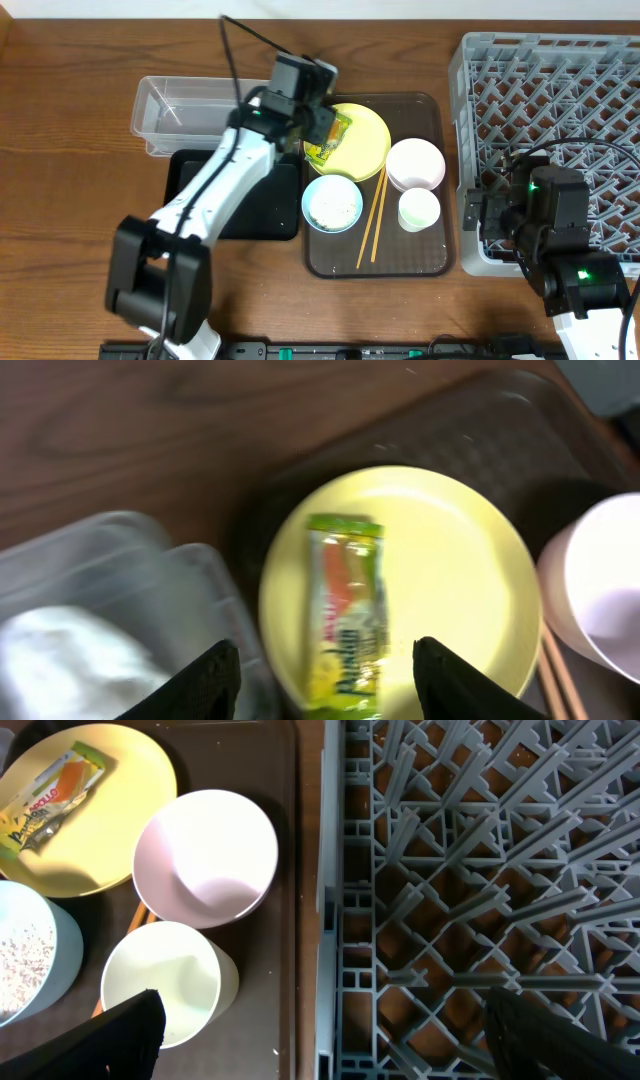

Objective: Sort waste into correct bins and load items into the dishwasher rack

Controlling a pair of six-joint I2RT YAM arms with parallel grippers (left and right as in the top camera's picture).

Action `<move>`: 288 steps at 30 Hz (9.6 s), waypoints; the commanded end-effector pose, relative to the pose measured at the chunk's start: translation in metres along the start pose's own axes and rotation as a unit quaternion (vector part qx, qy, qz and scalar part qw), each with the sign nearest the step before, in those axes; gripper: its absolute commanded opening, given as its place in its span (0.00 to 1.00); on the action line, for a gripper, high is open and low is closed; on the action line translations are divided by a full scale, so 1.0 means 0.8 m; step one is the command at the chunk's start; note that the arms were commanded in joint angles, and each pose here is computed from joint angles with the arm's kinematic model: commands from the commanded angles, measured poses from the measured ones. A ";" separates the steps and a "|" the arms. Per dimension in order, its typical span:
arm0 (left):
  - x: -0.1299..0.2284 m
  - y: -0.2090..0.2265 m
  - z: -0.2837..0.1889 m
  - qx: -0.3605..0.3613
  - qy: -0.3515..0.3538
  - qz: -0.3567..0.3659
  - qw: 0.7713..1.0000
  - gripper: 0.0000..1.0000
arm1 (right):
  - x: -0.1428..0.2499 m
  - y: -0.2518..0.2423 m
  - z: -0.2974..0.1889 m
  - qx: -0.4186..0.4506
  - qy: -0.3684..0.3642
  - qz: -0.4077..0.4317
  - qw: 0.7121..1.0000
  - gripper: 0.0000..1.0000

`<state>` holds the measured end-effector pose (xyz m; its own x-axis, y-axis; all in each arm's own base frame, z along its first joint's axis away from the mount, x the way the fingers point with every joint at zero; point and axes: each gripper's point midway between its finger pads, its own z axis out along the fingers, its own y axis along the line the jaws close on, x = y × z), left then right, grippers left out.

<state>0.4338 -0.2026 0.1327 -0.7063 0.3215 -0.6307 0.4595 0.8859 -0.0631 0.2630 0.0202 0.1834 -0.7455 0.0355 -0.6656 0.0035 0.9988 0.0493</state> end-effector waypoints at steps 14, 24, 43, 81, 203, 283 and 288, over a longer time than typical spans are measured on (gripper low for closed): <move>0.111 -0.003 0.129 -0.022 0.125 0.042 0.991 0.55 | -0.010 0.003 -0.006 -0.004 -0.011 0.005 1.000 0.99; 0.093 -0.017 0.112 -0.017 0.107 0.050 0.993 0.06 | -0.010 0.003 -0.006 -0.004 -0.010 0.005 1.000 0.99; -0.002 0.123 -0.052 -0.171 -0.034 -0.150 0.973 0.06 | -0.010 0.003 -0.006 -0.004 -0.010 0.005 1.000 0.99; 0.104 -0.140 -0.026 -0.023 0.139 -0.090 0.986 0.84 | -0.010 0.003 -0.006 -0.004 -0.010 0.005 1.000 0.99; 0.124 0.091 -0.114 0.481 0.123 -0.638 0.589 0.17 | -0.006 0.002 -0.006 -0.003 -0.003 0.005 1.000 0.99; 0.133 -0.205 -0.058 0.100 0.114 0.077 0.985 0.47 | -0.002 0.002 -0.006 -0.002 0.003 0.005 1.000 0.99; 0.088 -0.220 -0.064 0.121 0.043 0.050 0.990 0.52 | -0.002 0.002 -0.006 -0.002 0.003 0.005 1.000 0.99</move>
<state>0.2641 -0.3104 0.1167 -0.6889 0.5075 -0.5175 0.6629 0.7299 -0.1666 0.2586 0.0204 0.1806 -0.7610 0.0340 -0.6479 0.0022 0.9988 0.0499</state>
